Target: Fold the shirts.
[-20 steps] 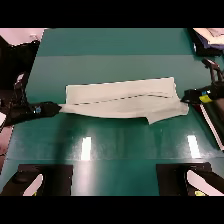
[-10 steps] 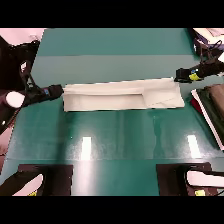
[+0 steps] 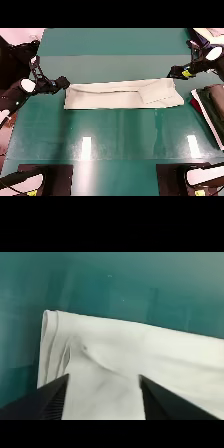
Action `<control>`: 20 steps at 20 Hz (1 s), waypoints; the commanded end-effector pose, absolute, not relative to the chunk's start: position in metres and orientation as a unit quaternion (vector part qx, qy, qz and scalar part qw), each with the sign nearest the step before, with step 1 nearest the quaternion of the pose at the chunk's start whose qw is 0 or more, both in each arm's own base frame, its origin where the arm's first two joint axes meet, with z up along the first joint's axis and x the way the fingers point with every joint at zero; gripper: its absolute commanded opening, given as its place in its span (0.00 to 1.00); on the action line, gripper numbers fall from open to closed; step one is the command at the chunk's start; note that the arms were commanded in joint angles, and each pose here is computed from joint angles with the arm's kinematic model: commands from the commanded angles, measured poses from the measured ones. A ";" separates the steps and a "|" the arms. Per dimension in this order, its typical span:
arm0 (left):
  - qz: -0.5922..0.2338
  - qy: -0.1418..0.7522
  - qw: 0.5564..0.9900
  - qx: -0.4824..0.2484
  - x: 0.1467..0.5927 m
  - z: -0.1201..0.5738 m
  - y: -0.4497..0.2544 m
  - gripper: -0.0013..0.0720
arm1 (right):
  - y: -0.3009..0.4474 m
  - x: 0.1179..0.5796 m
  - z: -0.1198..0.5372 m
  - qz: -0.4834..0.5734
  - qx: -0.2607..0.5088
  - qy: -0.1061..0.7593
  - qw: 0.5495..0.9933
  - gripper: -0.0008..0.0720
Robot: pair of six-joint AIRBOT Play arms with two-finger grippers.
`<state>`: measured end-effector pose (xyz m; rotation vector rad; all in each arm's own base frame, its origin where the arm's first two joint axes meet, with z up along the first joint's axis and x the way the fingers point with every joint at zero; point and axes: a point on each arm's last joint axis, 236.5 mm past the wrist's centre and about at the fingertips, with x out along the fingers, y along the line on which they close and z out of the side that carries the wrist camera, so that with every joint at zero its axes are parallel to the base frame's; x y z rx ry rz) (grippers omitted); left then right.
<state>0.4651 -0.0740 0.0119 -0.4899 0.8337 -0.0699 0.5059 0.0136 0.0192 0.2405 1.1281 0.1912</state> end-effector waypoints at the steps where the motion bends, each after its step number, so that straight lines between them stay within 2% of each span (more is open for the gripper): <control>1: -0.035 0.408 0.881 -0.235 0.466 0.008 -0.076 0.76 | 0.017 0.521 0.037 0.108 0.139 0.510 0.842 0.64; 4: -0.046 0.452 0.860 -0.232 0.448 -0.003 -0.084 0.75 | 0.009 0.496 0.044 0.148 0.162 0.542 0.812 0.64; 5: -0.051 0.471 0.850 -0.230 0.439 -0.008 -0.087 0.71 | -0.004 0.484 0.040 0.148 0.170 0.558 0.799 0.64; 6: -0.054 0.487 0.841 -0.228 0.432 -0.012 -0.090 0.38 | -0.014 0.474 0.034 0.149 0.173 0.573 0.787 0.73; 7: -0.057 0.500 0.834 -0.227 0.426 -0.015 -0.092 0.05 | -0.027 0.465 0.027 0.147 0.183 0.587 0.775 0.95; 8: -0.060 0.511 0.827 -0.226 0.420 -0.018 -0.094 0.07 | -0.039 0.459 0.021 0.140 0.195 0.598 0.765 0.99; 11: -0.068 0.541 0.807 -0.228 0.404 -0.023 -0.100 0.07 | -0.061 0.451 -0.006 0.133 0.239 0.619 0.736 0.97; 14: -0.088 0.564 0.787 -0.235 0.391 -0.024 -0.111 0.07 | -0.051 0.453 -0.026 0.173 0.306 0.618 0.703 0.97; 20: -0.107 0.569 0.778 -0.244 0.387 -0.021 -0.122 0.06 | -0.034 0.449 -0.070 0.196 0.345 0.644 0.654 0.95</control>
